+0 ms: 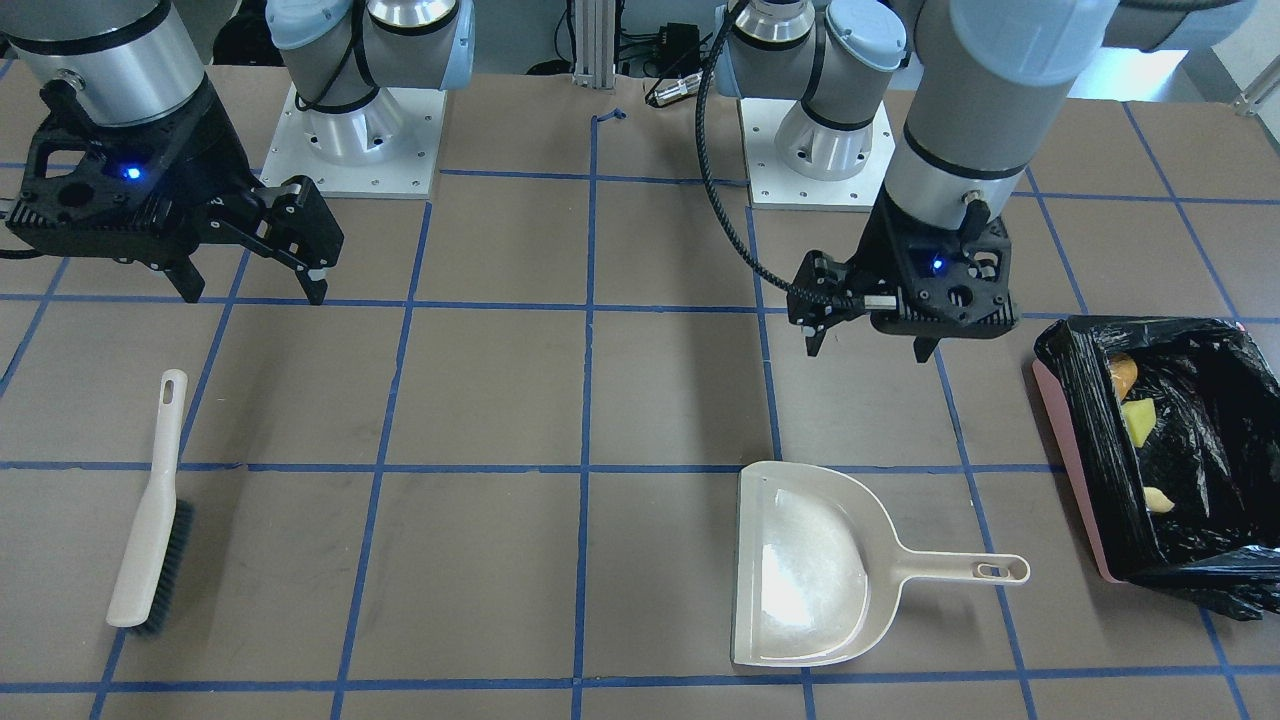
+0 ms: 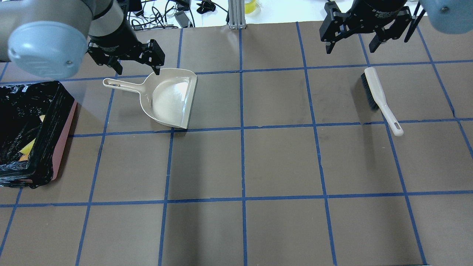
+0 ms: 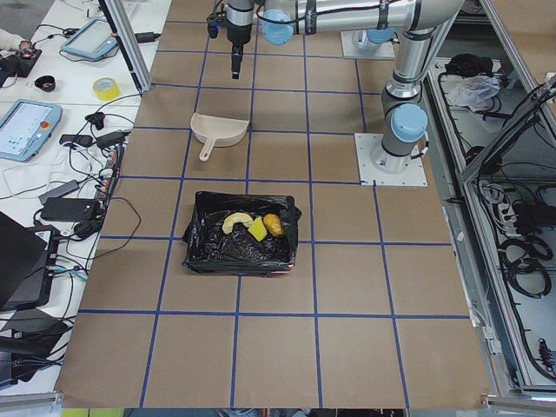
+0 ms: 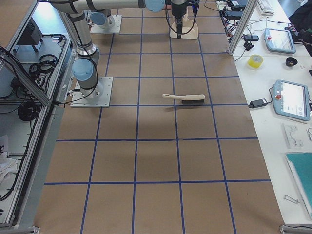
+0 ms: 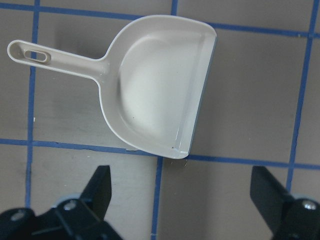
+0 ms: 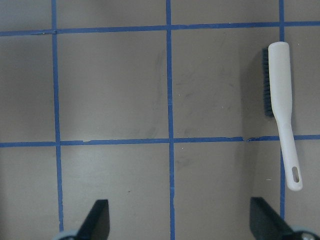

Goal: Sweep and dump trash into bin

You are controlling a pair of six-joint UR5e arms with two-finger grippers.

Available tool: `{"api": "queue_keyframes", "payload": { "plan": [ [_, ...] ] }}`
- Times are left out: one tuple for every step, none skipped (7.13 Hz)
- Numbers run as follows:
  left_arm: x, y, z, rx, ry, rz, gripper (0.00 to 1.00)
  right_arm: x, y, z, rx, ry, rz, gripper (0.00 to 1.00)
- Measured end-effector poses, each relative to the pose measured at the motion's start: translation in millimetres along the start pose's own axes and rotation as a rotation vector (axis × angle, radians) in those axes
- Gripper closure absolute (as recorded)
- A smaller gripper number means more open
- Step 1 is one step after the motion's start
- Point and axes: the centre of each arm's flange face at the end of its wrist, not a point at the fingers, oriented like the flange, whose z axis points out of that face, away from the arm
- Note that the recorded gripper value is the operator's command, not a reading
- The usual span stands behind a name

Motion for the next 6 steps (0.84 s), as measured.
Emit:
{"api": "queue_keyframes", "payload": {
  "plan": [
    [-10,12,-17,-0.038,0.003,0.024,0.00,0,0,0,0.000,0.000,0.000,0.00],
    [-17,21,-26,-0.054,0.008,0.028,0.00,0,0,1,-0.001,0.000,0.000,0.00],
    [-20,26,-29,-0.061,0.008,0.027,0.00,0,0,1,-0.001,0.000,0.000,0.00],
    [-22,28,-29,-0.066,0.007,0.026,0.00,0,0,1,-0.002,0.000,0.000,0.00],
    [-22,30,-26,-0.075,0.006,0.025,0.00,0,0,1,-0.002,0.000,0.000,0.00],
    [-22,33,-21,-0.085,0.007,0.025,0.00,0,0,1,-0.002,0.000,0.000,0.00]
  ]
}}
